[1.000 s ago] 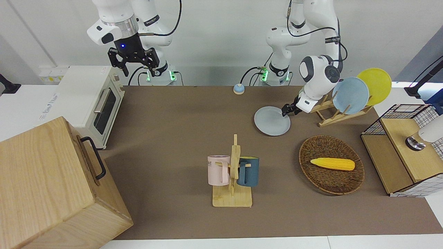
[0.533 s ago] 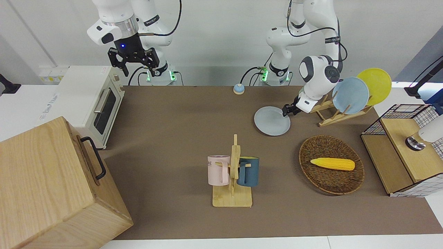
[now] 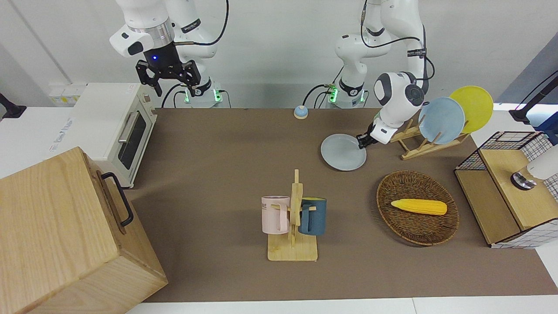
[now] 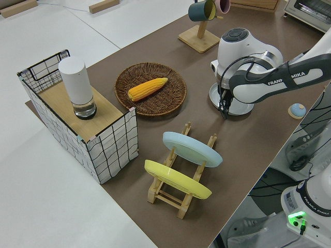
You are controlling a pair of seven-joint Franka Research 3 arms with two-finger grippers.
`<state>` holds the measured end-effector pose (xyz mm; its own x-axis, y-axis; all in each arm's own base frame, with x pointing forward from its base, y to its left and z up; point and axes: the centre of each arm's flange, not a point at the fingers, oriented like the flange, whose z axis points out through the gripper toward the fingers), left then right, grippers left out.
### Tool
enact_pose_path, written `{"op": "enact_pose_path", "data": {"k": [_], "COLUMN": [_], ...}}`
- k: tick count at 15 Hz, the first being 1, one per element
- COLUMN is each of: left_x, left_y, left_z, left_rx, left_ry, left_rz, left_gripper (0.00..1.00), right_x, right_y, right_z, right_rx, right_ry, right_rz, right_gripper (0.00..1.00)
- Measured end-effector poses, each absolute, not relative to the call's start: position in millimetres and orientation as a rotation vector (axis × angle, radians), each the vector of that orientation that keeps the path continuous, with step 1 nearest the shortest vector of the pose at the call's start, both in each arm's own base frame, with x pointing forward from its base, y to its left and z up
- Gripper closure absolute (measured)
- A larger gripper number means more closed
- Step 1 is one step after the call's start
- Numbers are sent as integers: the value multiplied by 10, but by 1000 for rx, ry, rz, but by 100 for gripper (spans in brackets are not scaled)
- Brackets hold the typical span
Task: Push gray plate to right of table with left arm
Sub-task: 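Push the gray plate with the left gripper across the table toward the right arm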
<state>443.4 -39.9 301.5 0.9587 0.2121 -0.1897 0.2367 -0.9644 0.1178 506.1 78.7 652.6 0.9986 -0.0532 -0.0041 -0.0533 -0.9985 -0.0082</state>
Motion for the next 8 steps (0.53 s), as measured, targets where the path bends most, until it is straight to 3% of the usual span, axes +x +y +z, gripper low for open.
{"op": "enact_pose_path", "data": {"k": [8], "left_x": [4321], "left_y": [-1296], "left_z": [3029], "left_rx": [2980], "left_ry": [400], "left_rz": [-239], "left_gripper": [97], "right_x": [5061], "right_y": [787], "right_z": [6526], "right_rx": [-3132], "right_ry": [83], "right_rz": [6], "right_gripper": [0]}}
